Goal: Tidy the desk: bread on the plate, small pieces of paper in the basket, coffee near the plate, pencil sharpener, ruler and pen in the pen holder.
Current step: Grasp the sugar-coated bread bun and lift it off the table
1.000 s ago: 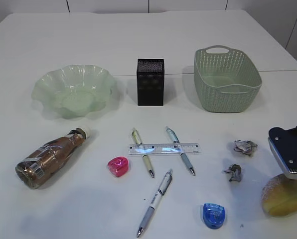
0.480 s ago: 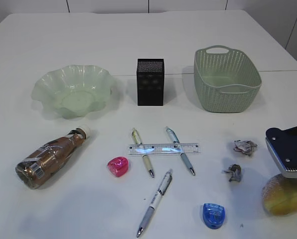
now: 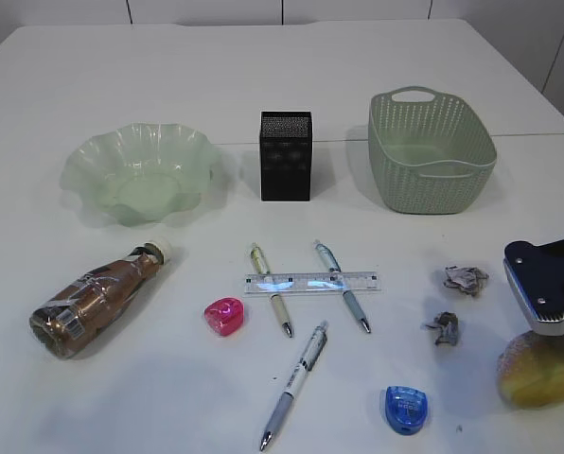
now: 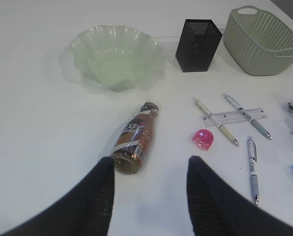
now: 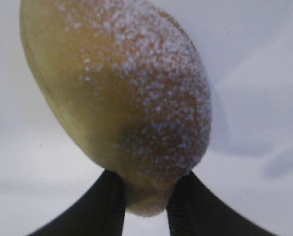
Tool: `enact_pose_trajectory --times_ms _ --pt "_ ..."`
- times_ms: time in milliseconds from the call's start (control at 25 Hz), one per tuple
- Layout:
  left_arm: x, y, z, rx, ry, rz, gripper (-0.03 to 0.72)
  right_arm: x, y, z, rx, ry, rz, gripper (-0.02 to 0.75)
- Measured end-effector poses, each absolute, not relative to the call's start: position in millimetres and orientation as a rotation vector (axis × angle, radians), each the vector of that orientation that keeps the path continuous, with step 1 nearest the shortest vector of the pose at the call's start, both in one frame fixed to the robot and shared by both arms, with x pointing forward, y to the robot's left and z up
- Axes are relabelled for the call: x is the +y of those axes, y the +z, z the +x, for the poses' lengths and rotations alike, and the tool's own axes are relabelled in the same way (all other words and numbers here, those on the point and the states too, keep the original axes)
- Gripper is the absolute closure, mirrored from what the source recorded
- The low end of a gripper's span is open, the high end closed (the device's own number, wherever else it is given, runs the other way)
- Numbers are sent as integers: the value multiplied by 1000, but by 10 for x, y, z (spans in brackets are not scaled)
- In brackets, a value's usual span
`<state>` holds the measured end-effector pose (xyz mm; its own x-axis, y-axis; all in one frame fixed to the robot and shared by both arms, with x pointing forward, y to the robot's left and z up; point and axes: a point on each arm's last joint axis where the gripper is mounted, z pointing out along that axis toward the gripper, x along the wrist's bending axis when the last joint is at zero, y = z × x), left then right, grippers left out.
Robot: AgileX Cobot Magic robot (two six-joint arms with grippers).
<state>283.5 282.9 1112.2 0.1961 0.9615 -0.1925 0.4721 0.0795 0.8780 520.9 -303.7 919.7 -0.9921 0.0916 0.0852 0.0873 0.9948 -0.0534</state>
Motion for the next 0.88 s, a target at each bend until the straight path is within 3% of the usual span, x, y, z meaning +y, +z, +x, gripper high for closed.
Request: enact_pose_trajectory --times_ms 600,880 --pt "2829 11135 2842 1407 668 1524 353 -2925 9202 5177 -2981 -104 -322 549" --pt "2829 11136 2842 1407 668 1524 354 -2882 9381 5120 -3026 -177 -373 550"
